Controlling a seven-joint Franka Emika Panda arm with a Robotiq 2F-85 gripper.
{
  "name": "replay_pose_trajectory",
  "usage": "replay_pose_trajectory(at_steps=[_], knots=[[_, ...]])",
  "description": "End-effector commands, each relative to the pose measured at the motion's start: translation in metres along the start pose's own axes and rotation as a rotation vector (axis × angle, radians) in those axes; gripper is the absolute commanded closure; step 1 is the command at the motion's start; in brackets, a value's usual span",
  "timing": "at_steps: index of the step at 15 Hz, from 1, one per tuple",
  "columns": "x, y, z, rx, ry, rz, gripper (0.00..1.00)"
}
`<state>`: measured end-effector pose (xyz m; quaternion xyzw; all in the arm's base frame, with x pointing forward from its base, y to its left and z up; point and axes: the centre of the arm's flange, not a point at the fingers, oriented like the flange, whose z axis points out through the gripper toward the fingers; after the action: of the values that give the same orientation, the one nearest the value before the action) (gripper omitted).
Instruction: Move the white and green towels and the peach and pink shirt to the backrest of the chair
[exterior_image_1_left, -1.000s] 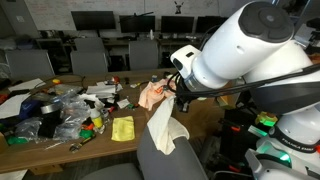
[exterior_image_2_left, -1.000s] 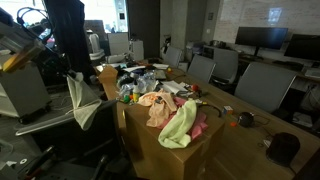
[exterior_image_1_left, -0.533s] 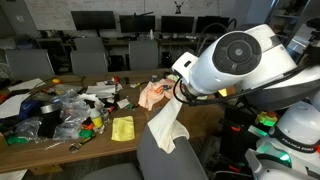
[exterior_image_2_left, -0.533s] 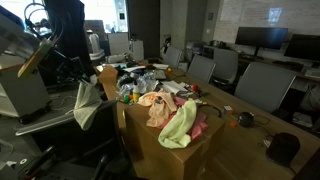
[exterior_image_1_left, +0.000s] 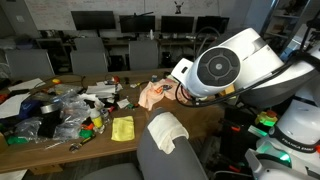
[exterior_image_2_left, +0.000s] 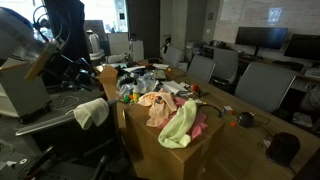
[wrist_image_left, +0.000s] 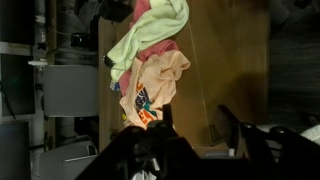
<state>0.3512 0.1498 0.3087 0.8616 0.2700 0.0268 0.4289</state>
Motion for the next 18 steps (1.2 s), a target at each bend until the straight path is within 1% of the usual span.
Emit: replay_pose_trajectory(at_steps=[1,2,3,4,6,7,8,12,16,18], knots=[[0.010,0.009,0.001,0.007,-0.033,-0.006,0.17],[0.009,0.013,0.003,0.010,-0.041,0.007,0.10],[0.007,0.019,0.005,0.022,-0.052,0.016,0.01],[0.006,0.029,0.011,0.041,-0.060,0.038,0.00],[-0.005,0.058,0.026,0.098,-0.075,0.106,0.00],[-0.015,0.080,0.038,0.137,-0.087,0.156,0.00],[-0.024,0.099,0.051,0.181,-0.103,0.197,0.00],[-0.082,0.176,0.114,0.392,-0.123,0.330,0.00],[-0.155,0.242,0.187,0.593,-0.094,0.449,0.00],[-0.184,0.265,0.219,0.694,-0.062,0.507,0.00]])
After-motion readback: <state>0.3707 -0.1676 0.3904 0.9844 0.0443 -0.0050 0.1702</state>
